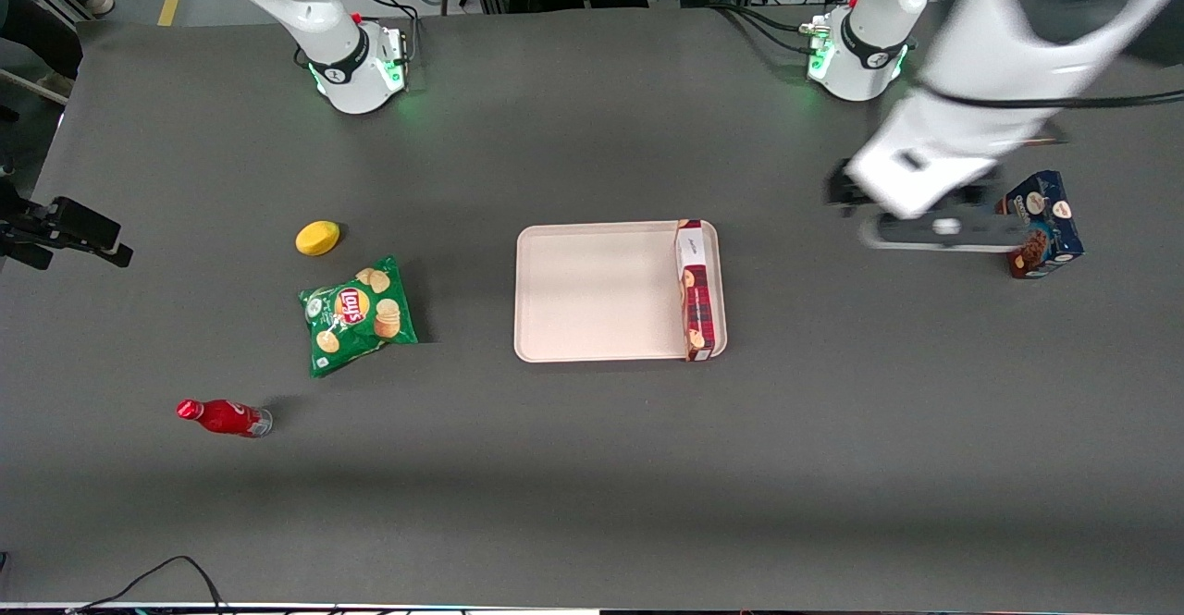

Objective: Place red cookie box on tray

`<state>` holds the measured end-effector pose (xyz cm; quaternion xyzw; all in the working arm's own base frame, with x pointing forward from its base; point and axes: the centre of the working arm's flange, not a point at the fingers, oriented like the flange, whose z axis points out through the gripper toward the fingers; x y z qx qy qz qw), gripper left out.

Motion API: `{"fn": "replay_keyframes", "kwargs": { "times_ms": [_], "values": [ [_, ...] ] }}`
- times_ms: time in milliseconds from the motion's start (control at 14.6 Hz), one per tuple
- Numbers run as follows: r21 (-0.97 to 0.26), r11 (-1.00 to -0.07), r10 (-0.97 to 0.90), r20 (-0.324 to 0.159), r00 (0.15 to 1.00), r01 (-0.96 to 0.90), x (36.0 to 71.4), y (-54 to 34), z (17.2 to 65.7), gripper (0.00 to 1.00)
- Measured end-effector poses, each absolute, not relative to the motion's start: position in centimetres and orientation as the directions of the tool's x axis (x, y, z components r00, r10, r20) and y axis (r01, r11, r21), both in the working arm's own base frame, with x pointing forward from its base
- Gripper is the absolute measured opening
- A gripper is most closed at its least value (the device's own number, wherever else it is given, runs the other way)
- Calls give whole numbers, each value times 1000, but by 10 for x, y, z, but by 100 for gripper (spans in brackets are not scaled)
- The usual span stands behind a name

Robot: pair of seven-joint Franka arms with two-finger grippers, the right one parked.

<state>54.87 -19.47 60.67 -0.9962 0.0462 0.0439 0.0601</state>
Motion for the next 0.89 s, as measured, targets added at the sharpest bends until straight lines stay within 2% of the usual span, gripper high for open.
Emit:
{"fn": "replay_keyframes", "kwargs": {
  "times_ms": [206,343,549,686,891],
  "values": [
    [-91,-994,-54,-99,994,-63,551,-119,622,100],
    [-66,-995,-65,-67,996,-69,548,-84,620,100],
    [-57,-997,-51,19,999,-50,522,-63,601,100],
    [-60,-997,-52,37,998,-49,505,-64,594,100],
    [-46,-998,-49,49,998,-47,498,-66,595,100]
  ]
}}
